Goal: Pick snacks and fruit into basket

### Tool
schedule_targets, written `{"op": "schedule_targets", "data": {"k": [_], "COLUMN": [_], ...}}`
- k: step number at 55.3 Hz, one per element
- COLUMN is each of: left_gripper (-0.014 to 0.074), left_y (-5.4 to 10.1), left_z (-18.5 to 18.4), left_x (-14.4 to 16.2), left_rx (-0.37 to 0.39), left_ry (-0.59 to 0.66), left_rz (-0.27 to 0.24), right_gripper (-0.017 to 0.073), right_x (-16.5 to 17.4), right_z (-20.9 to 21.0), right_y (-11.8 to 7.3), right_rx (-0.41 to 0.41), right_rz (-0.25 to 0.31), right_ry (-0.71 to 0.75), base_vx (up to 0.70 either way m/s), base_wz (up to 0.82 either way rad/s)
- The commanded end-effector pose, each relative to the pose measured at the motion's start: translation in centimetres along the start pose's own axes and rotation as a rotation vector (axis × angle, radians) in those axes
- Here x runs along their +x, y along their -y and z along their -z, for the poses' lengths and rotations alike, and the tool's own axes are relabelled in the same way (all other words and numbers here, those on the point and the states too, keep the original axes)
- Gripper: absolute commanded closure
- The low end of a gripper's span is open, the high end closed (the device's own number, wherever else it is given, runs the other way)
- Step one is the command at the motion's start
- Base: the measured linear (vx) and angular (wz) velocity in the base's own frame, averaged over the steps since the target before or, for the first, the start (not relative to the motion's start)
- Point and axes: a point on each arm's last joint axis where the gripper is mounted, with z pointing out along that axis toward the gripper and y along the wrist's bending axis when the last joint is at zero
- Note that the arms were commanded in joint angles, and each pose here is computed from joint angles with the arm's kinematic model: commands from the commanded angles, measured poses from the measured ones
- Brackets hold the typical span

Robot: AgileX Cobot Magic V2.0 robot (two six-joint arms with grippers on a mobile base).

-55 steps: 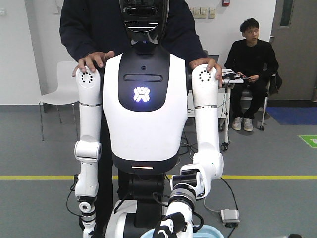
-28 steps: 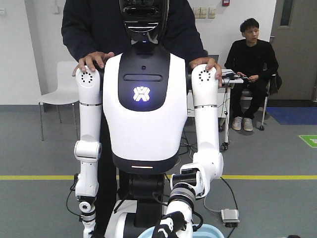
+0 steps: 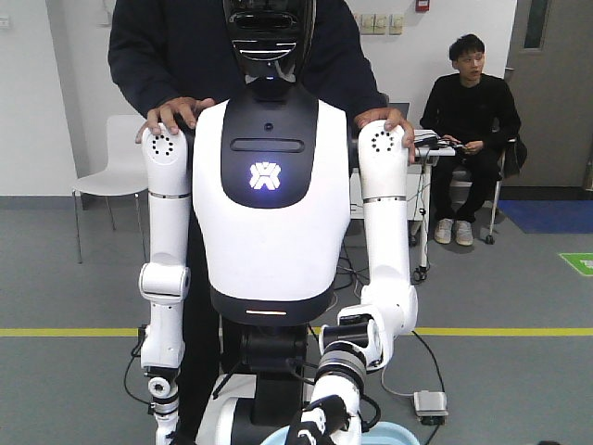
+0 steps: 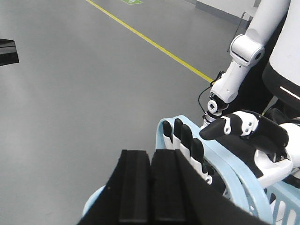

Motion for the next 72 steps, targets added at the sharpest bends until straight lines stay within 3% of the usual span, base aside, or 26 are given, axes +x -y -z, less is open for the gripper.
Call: {"op": "schedule_targets", "data": {"k": [1, 5, 12, 17, 23, 26, 38, 43, 50, 57, 61, 72], "left_gripper": [0.0602, 0.0602, 0.0602, 0.0602, 0.0602, 0.0602, 0.0602, 0.0602, 0.0602, 0.0602, 0.0602, 0.0602], "left_y": [0.1, 0.1, 0.1, 0.1, 0.1, 0.1, 0.1, 0.1, 0.1, 0.1, 0.1, 0.1], "left_z": [0.1, 0.1, 0.1, 0.1, 0.1, 0.1, 0.1, 0.1, 0.1, 0.1, 0.1, 0.1], "left_x": [-0.4, -0.4, -0.4, -0.4, -0.4, -0.4, -0.4, -0.4, -0.4, -0.4, -0.4, -0.4], "left_rx": [0.005, 0.005, 0.005, 0.005, 0.005, 0.005, 0.005, 0.005, 0.005, 0.005, 0.005, 0.005], "left_ry": [0.078, 0.078, 0.078, 0.078, 0.078, 0.076, 0.077, 0.077, 0.077, 0.077, 0.077, 0.077], "left_rz": [0.010, 0.010, 0.010, 0.010, 0.010, 0.010, 0.010, 0.010, 0.010, 0.010, 0.010, 0.010], "right_gripper": [0.0568, 0.0568, 0.0568, 0.0568, 0.0568, 0.0568, 0.0568, 0.0568, 0.0568, 0.0568, 0.0568, 0.0568], "right_x": [-1.4, -0.2, 4.0, 7.7, 12.0, 12.4, 13.4, 13.7, 14.6, 15.0, 14.9, 14.7], "right_z": [0.7, 1.2, 2.0, 3.0, 4.5, 4.4, 4.3, 4.3, 4.2, 4.3, 4.8, 7.5], "right_y": [0.4, 0.3, 0.0, -0.2, -0.5, -0.7, -1.5, -1.4, -1.2, -1.1, -0.5, 2.0], "right_rx": [0.046, 0.052, 0.084, 0.110, 0.117, 0.097, 0.022, 0.026, 0.050, 0.057, 0.122, 0.444], "right_rz": [0.144, 0.201, 0.176, 0.104, -0.040, -0.080, 0.036, 0.025, -0.058, -0.037, -0.037, -0.115], "right_ry": [0.102, 0.101, 0.160, 0.234, 0.310, 0.260, 0.161, 0.120, 0.029, -0.017, -0.003, 0.096], "base_vx": [0.00, 0.00, 0.00, 0.00, 0.00, 0.00, 0.00, 0.00, 0.00, 0.00, 0.00, 0.00], "base_wz": [0.00, 0.00, 0.00, 0.00, 0.00, 0.00, 0.00, 0.00, 0.00, 0.00, 0.00, 0.00]}}
